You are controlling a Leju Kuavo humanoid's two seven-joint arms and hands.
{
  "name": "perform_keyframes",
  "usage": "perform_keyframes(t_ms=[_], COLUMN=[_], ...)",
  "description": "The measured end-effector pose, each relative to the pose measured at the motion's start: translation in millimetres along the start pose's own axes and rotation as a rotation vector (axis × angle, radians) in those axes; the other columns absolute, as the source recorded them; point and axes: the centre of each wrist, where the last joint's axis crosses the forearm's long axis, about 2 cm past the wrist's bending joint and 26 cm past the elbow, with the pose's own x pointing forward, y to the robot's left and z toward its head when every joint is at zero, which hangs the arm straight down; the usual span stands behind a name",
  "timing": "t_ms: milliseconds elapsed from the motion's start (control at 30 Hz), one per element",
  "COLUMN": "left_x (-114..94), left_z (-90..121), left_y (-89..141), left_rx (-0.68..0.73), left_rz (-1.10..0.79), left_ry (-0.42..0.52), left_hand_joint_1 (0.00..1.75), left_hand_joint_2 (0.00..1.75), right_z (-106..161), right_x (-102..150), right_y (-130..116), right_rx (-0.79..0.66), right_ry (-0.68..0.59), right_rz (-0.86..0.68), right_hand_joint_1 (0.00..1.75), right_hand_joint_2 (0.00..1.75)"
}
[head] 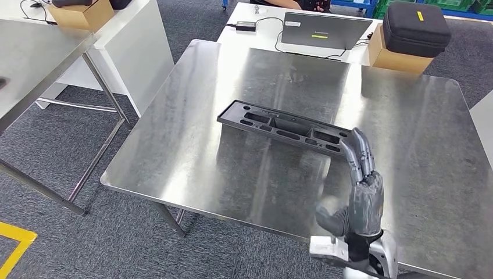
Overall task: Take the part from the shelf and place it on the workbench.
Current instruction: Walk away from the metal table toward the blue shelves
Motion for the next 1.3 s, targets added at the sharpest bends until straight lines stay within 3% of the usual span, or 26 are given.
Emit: perform_keyframes(t_ms=[300, 700, 1067, 1300], left_x=[-4.2, -6.8, -11.0, -12.5], left_z=[2.3, 3.5, 6.0, 7.0], left_y=[2.7, 9.8, 14.1, 13.6], left_rx=[0.045, 0.094, 0.163, 0.156], left_rz=[0.075, 0.093, 0.126, 0.118], left_ry=[0.046, 0.070, 0.106, 0.088], left_hand_joint_1=[0.00, 0.00, 0.00, 0.00], left_hand_joint_2=[0.00, 0.00, 0.00, 0.00], right_z=[32.6, 41.3, 54.4, 59.6], right_x=[23.8, 35.0, 13.9, 5.1], right_y=[8.1, 14.5, -3.4, -14.0], right_rx=[0.031, 0.003, -0.172, -0.221], right_ry=[0.050, 0.101, 0.231, 0.327], right_rz=[-0.311, -0.376, -0.341, -0.143], right_hand_joint_1=[0.00, 0.00, 0.00, 0.00], right_hand_joint_2=[0.00, 0.00, 0.00, 0.00])
